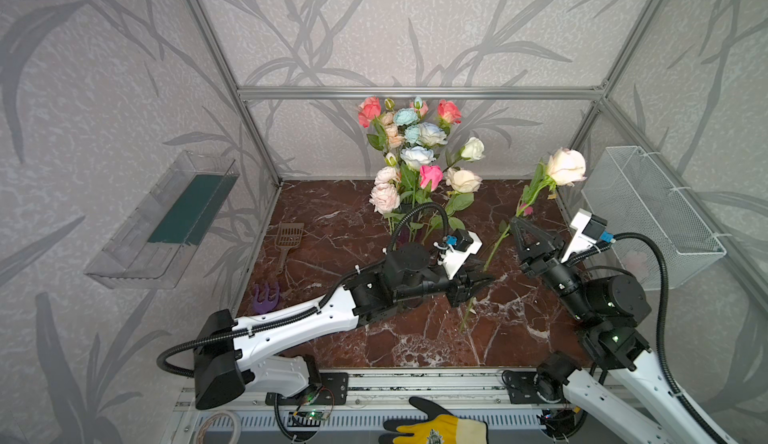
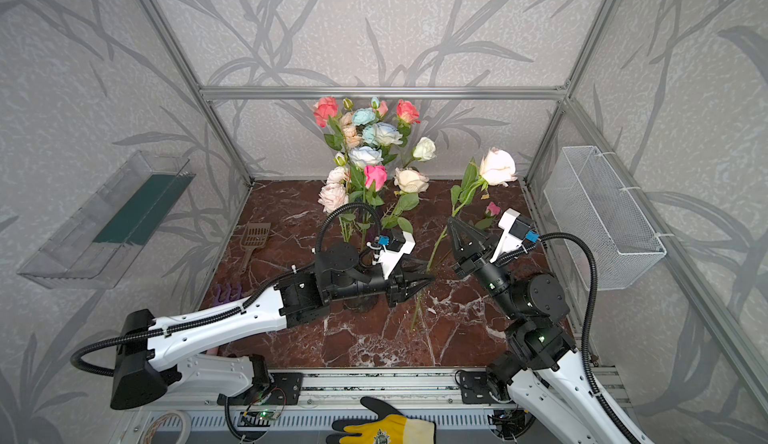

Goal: Arrange the flowers into the vase
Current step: 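Close the left gripper on the white rose stem while the right gripper holds it, then lower the white rose into the vase with left gripper while right gripper withdraws, then open the left gripper at the vase while the right gripper reaches to a pink rose, then grasp the pink rose stem on the table with the right gripper, then lift the pink rose with the right gripper while the left gripper reaches toward it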

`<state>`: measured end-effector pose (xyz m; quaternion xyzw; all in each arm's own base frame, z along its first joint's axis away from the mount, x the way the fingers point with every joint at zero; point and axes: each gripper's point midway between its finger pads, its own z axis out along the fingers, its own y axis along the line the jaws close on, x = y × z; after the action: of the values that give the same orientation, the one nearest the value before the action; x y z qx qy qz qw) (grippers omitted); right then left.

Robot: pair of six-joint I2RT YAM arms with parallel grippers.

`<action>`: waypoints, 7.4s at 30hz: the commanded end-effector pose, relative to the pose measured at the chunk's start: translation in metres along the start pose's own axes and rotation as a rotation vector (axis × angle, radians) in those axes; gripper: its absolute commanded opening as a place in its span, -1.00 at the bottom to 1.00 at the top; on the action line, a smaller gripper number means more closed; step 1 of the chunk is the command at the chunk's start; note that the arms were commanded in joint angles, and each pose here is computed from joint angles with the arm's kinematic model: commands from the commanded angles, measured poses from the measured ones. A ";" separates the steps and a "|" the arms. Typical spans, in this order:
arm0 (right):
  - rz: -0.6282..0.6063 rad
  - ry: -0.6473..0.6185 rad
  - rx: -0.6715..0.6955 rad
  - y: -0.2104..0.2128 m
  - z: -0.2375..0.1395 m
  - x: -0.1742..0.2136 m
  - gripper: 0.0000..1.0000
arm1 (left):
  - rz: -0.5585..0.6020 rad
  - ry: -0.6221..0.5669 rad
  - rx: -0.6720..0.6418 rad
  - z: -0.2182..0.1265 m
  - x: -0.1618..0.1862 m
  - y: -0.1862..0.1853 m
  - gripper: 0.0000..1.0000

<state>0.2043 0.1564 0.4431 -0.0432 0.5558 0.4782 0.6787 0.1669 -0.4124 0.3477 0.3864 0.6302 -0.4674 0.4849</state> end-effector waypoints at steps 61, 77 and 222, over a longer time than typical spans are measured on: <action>-0.025 0.059 0.187 -0.042 -0.029 0.035 0.07 | -0.018 -0.302 -0.722 -0.155 -0.056 0.125 -1.00; -0.024 0.072 0.219 -0.051 -0.030 0.043 0.07 | -0.079 -0.235 -0.669 -0.141 -0.005 0.129 -0.87; 0.036 0.433 0.705 -0.198 0.022 0.076 -1.00 | 0.043 -0.273 -0.231 -0.147 -0.055 0.066 0.10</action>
<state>0.3627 0.1099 0.2700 0.1118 0.8412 0.2412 0.4709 0.2223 -0.2446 0.3821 0.2343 0.6263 -0.4039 0.6243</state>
